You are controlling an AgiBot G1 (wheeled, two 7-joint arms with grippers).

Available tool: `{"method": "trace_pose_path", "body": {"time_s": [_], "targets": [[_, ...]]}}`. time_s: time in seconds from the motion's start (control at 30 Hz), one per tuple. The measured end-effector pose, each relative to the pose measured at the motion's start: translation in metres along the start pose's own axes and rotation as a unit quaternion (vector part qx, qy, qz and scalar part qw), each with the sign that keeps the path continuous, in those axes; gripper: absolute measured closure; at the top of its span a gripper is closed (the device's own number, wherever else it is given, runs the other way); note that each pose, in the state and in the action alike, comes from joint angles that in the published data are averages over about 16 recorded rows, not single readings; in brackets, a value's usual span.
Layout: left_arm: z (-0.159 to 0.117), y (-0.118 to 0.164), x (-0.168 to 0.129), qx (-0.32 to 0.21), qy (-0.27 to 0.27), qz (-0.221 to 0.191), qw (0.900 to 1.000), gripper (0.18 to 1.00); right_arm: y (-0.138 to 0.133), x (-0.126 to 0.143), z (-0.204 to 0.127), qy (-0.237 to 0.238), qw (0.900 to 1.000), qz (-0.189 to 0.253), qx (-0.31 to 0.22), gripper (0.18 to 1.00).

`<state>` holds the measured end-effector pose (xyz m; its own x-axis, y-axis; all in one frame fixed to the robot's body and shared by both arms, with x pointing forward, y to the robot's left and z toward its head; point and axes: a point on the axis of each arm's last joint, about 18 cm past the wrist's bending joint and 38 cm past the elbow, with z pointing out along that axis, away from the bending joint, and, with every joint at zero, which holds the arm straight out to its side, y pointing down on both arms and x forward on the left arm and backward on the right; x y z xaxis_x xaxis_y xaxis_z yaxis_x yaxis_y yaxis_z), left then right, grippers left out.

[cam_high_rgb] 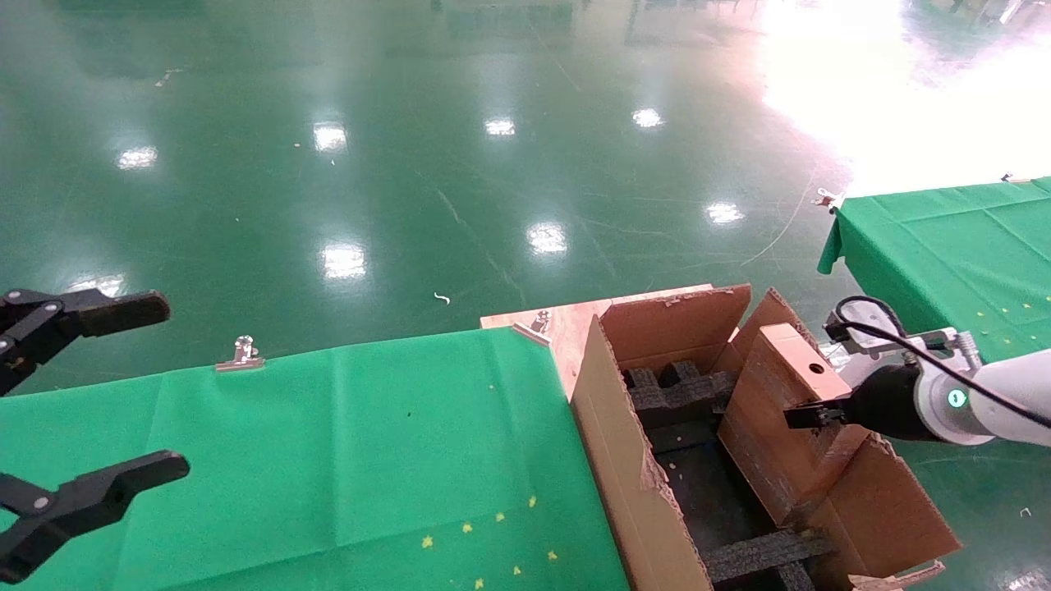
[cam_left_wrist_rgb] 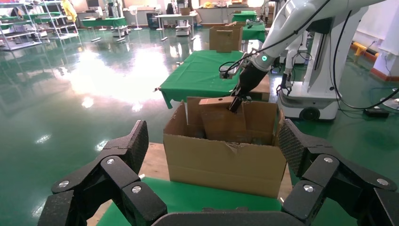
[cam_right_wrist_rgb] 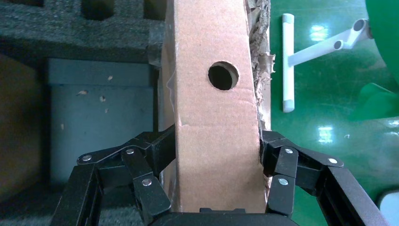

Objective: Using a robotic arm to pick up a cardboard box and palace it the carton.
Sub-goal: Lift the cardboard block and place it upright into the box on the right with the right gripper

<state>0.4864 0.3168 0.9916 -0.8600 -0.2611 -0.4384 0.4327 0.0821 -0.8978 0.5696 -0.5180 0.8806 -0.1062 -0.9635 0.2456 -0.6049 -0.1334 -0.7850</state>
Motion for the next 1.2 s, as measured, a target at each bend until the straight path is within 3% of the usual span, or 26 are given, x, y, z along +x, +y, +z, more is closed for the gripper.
{"method": "trace_pose_path", "body": {"time_s": [1.2], "targets": [[0.000, 0.000, 0.000, 0.000, 0.000, 0.000, 1.0000, 0.184, 0.044, -0.038, 0.047, -0.002, 1.000, 0.023, -0.013, 0.824]]}}
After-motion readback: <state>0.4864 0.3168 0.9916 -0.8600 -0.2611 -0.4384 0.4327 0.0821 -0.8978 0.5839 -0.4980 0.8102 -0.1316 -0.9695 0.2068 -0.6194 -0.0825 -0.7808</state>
